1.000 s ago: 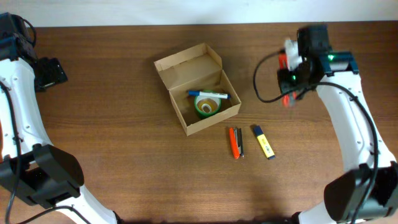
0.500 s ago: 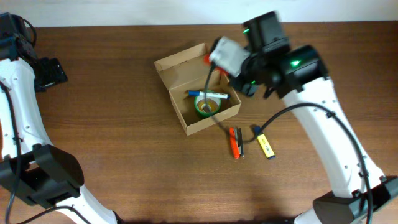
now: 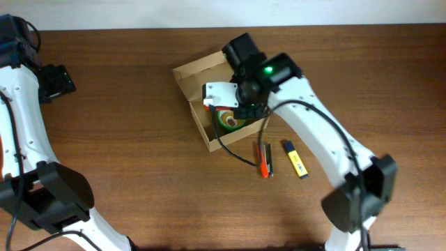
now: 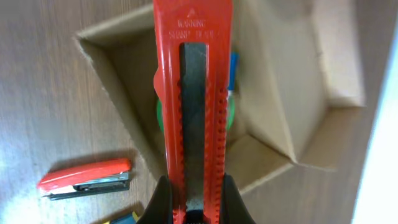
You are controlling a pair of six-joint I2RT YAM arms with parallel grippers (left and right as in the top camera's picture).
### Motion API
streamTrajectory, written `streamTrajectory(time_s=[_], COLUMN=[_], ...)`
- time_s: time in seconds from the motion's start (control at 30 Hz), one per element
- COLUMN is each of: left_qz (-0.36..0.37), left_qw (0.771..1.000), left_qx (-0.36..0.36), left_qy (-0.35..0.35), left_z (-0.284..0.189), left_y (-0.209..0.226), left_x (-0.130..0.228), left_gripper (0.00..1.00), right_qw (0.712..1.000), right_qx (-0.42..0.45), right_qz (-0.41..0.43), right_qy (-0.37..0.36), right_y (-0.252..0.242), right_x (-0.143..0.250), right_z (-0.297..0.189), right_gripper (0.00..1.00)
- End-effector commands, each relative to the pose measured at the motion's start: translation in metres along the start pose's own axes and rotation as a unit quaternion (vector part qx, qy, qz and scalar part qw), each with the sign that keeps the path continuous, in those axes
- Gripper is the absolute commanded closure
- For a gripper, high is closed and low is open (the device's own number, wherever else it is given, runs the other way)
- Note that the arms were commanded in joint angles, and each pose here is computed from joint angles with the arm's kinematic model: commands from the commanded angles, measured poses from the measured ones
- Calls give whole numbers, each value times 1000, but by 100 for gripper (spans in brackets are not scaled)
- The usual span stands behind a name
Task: Pack container
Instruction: 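Lift the box cutter with the right gripper and carry it over the box, then lower the box cutter into the box and open the right gripper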
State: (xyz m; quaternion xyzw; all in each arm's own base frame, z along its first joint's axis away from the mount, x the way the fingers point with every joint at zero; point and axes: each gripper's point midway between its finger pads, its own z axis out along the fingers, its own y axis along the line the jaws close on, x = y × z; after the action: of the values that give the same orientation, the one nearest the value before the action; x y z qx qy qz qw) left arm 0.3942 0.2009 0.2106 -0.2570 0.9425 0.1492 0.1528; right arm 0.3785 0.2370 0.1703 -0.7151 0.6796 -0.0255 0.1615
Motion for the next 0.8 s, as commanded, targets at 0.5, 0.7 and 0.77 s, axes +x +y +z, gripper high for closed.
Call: streamTrajectory(time_s=[0.5,0.7,0.77], left_qz=[4,4,4], left_qw=[1000,1000,1000], left_qx=[-1,-1,-1], left_qy=[-10,-10,-10], left_z=[-9,-9,-9], left_y=[3,3,3], left_x=[0,0,0], left_gripper=[0,0,0], right_qw=[998,997,997], right_qx=[-13,-36,-49], right_qz=[-29,-5,-3], right_qy=[61,66,62], right_y=[-15,-7,-1], right_x=[15,18,17], right_z=[87,102,105], right_gripper=[96,96,96])
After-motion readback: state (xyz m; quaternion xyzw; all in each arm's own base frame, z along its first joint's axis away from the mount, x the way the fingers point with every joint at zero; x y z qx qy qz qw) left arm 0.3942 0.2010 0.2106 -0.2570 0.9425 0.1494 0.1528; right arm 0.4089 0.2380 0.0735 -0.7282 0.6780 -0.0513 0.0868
